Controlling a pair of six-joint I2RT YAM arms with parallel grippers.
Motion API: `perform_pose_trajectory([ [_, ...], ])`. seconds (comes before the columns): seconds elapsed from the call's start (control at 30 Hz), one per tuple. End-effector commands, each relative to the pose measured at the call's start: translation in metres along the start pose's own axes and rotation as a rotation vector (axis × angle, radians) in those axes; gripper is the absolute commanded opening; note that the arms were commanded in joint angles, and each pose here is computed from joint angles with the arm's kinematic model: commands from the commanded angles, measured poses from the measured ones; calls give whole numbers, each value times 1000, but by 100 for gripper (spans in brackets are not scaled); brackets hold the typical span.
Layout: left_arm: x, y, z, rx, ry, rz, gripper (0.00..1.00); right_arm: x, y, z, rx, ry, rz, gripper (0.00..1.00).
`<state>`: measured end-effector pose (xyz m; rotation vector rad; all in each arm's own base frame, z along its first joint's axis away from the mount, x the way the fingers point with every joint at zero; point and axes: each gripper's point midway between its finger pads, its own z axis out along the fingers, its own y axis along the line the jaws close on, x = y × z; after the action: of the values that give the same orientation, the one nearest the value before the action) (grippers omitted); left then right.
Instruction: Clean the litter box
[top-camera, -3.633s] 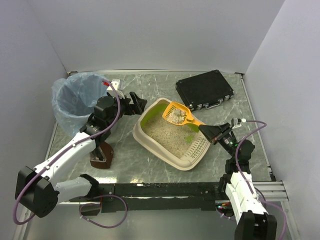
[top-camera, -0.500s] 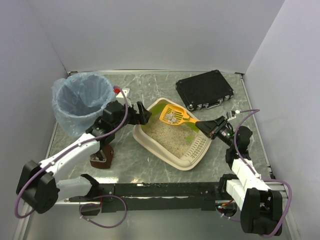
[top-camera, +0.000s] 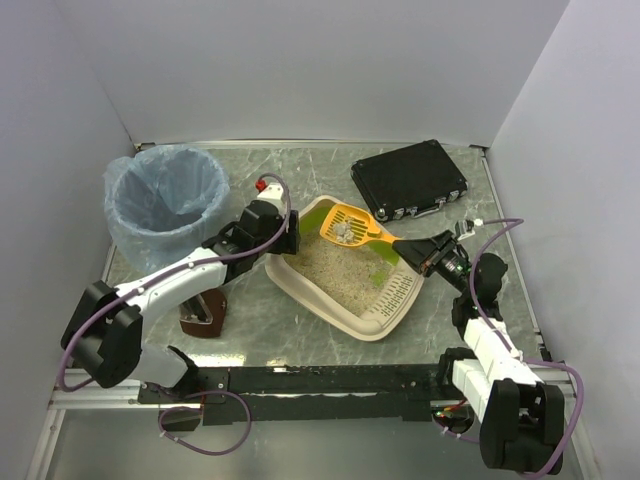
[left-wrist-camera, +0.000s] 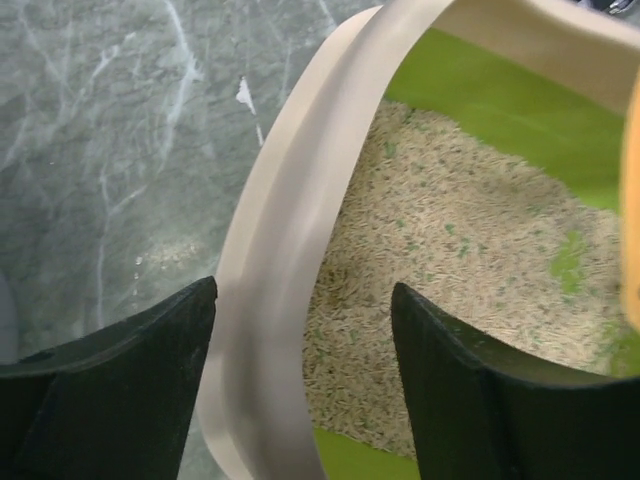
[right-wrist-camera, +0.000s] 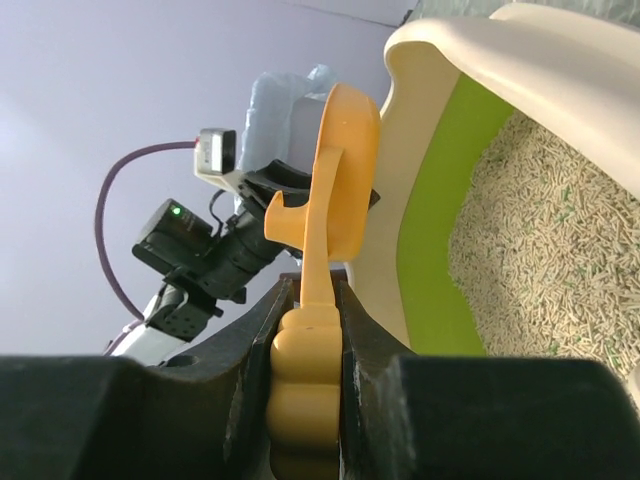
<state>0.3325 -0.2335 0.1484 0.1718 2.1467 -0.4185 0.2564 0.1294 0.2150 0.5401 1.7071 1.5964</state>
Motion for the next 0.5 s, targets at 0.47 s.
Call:
perform_pose_trajectory([
  [0.47,14,33,-26,-164,4,15,33,-28,110,36,-136,-10,-113,0],
])
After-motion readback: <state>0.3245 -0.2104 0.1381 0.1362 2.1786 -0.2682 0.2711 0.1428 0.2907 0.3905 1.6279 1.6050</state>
